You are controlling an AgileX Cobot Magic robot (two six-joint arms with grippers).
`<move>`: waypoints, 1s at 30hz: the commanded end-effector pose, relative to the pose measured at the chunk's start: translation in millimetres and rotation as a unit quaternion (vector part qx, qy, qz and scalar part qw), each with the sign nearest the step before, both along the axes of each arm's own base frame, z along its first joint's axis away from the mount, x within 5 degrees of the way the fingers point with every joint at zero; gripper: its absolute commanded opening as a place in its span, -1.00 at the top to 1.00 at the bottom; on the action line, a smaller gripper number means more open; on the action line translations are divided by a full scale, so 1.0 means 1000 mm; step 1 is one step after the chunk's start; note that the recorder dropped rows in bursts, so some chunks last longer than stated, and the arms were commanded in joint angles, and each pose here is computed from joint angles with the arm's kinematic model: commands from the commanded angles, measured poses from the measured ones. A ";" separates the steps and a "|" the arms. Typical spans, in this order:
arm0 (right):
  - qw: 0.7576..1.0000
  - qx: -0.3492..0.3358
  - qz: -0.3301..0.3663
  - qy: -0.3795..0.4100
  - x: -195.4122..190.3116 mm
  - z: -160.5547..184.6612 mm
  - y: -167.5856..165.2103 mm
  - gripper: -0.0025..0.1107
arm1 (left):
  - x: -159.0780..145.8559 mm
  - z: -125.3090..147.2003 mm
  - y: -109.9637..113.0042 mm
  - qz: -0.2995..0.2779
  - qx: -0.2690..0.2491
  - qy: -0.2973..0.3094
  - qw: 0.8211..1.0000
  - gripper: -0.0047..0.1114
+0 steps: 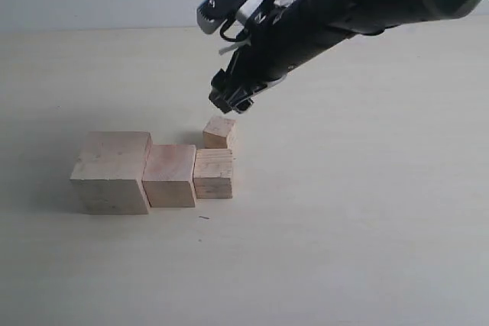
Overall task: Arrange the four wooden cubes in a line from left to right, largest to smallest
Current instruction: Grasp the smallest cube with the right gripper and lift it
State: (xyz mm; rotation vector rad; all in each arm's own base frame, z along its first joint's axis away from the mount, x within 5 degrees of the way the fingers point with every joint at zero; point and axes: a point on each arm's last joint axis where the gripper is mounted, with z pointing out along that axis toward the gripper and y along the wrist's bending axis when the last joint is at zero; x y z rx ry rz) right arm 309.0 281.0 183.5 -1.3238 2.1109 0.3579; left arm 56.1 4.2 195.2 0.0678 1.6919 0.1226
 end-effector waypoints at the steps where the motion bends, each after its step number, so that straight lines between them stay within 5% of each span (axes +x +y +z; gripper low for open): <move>1: 1.000 -0.005 -0.007 0.000 0.010 -0.015 0.005 -0.38 | 0.000 0.000 0.000 0.000 -0.003 -0.003 1.000 0.92; 16: 0.999 -0.033 -0.006 0.031 0.026 -0.067 0.019 -0.36 | 0.000 0.000 0.000 0.000 -0.003 -0.003 1.000 0.92; 25: 0.999 -0.035 -0.001 0.024 0.026 -0.060 0.018 0.67 | 0.000 0.000 0.000 0.000 -0.003 -0.003 1.000 0.92; 30: 1.000 -0.005 -0.024 0.014 0.026 -0.034 0.017 0.57 | 0.000 0.000 0.000 0.000 -0.003 -0.003 1.000 0.92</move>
